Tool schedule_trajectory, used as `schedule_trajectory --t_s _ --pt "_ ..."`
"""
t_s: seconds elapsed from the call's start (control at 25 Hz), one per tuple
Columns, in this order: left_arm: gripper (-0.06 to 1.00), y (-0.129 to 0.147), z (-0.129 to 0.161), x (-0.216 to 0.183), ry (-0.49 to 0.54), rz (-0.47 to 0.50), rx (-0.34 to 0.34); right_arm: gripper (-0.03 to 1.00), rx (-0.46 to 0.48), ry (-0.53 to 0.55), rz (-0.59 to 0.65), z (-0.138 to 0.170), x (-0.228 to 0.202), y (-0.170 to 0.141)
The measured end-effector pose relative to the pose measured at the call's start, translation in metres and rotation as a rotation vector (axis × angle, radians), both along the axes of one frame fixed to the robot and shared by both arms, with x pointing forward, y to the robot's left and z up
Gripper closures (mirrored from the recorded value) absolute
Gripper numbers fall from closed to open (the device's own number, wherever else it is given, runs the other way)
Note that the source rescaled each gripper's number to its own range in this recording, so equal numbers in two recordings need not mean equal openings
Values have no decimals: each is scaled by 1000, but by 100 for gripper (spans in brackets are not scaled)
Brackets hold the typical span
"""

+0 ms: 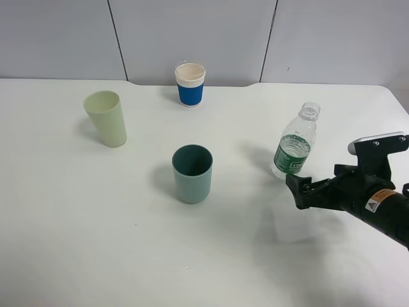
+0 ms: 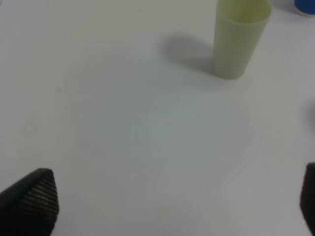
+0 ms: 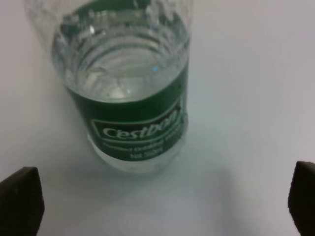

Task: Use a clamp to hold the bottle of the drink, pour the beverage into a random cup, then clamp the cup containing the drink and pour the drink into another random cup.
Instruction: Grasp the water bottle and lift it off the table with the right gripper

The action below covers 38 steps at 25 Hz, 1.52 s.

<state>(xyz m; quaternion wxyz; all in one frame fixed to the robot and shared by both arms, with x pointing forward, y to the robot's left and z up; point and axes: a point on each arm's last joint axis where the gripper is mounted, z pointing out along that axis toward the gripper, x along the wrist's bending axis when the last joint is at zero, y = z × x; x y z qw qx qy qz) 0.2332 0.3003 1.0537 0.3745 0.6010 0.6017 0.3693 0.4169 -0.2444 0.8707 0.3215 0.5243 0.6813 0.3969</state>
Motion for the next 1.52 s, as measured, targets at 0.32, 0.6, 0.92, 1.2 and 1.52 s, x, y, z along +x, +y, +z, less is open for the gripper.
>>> schedule_trajectory --t_s 0.32,0.6,0.92,1.2,1.52 --pt "-6 0 0 0 0 0 0 -3 -25 34 35 -16 -1 2" --pt "-6 0 0 0 0 2 -5 -3 -57 34 19 -18 -1 -1" --pt "-6 0 0 0 0 0 0 -3 -49 -7 23 -15 11 4" --pt "-6 0 0 0 0 0 0 -3 -82 -65 58 -12 25 9" --pt "-6 0 0 0 0 2 -5 -3 -98 -138 114 -6 42 19"
